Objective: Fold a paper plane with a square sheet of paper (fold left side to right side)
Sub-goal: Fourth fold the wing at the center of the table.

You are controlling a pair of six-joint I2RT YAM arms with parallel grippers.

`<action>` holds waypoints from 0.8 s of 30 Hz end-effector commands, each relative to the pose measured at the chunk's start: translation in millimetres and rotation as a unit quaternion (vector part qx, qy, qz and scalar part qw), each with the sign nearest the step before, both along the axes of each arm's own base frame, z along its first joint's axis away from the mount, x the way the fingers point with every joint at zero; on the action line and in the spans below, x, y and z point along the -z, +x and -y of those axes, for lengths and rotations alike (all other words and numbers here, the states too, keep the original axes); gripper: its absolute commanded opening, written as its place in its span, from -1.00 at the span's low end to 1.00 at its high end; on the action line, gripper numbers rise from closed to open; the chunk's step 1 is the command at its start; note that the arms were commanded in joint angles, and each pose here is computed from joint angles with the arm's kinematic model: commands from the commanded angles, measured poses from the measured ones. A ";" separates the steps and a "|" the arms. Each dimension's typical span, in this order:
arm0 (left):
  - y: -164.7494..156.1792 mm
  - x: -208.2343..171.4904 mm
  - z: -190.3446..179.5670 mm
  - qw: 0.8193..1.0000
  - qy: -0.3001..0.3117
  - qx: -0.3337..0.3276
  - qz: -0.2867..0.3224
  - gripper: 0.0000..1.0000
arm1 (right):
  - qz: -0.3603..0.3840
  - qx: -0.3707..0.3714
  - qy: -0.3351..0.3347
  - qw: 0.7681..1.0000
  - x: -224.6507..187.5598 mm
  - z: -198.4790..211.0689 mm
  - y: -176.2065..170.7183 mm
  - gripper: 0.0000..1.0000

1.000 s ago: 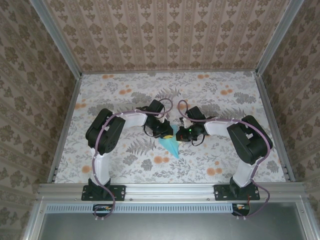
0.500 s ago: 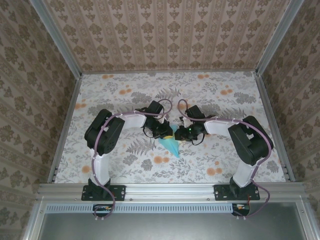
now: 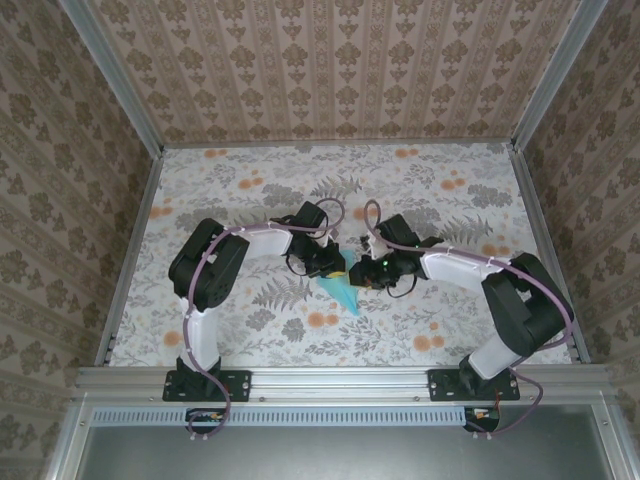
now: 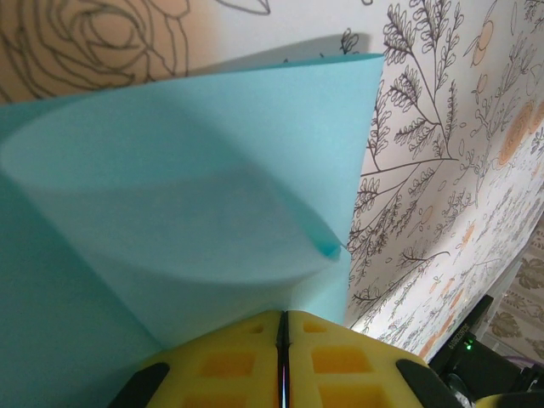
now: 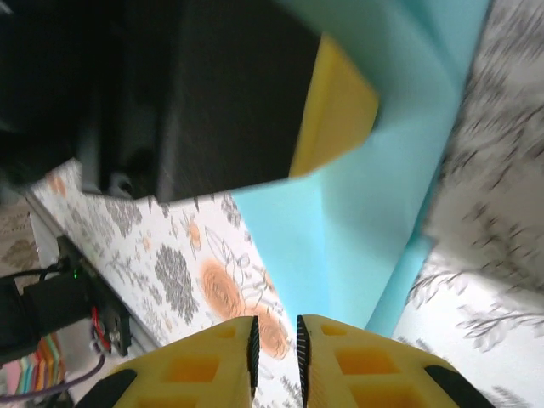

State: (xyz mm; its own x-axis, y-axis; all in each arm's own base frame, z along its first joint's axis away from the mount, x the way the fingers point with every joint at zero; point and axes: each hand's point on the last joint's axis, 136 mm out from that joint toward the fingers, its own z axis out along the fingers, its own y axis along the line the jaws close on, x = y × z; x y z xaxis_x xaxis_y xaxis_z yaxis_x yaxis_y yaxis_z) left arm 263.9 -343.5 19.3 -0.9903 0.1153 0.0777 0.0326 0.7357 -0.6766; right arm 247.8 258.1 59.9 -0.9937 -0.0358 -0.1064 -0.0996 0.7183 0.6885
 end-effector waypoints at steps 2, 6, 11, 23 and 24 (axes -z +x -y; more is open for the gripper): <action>-20.9 32.5 -29.7 0.996 0.075 -0.007 -0.037 -0.79 | -0.040 -0.014 0.030 0.999 7.4 -19.9 -12.6 -0.57; -20.8 31.8 -29.3 0.997 0.075 -0.007 -0.036 -0.79 | -0.060 -0.031 0.018 0.998 19.5 -26.0 -22.7 -0.58; -21.0 31.8 -29.5 0.996 0.075 -0.007 -0.036 -0.79 | -0.067 -0.038 -0.025 0.997 33.8 -16.5 -29.9 -0.57; -20.6 31.6 -30.2 0.996 0.077 -0.007 -0.037 -0.79 | -0.079 -0.043 -0.051 0.995 47.7 -7.2 -38.8 -0.57; -20.6 31.7 -30.2 0.996 0.077 -0.006 -0.037 -0.79 | -0.080 -0.043 -0.053 0.994 48.2 -6.1 -39.7 -0.57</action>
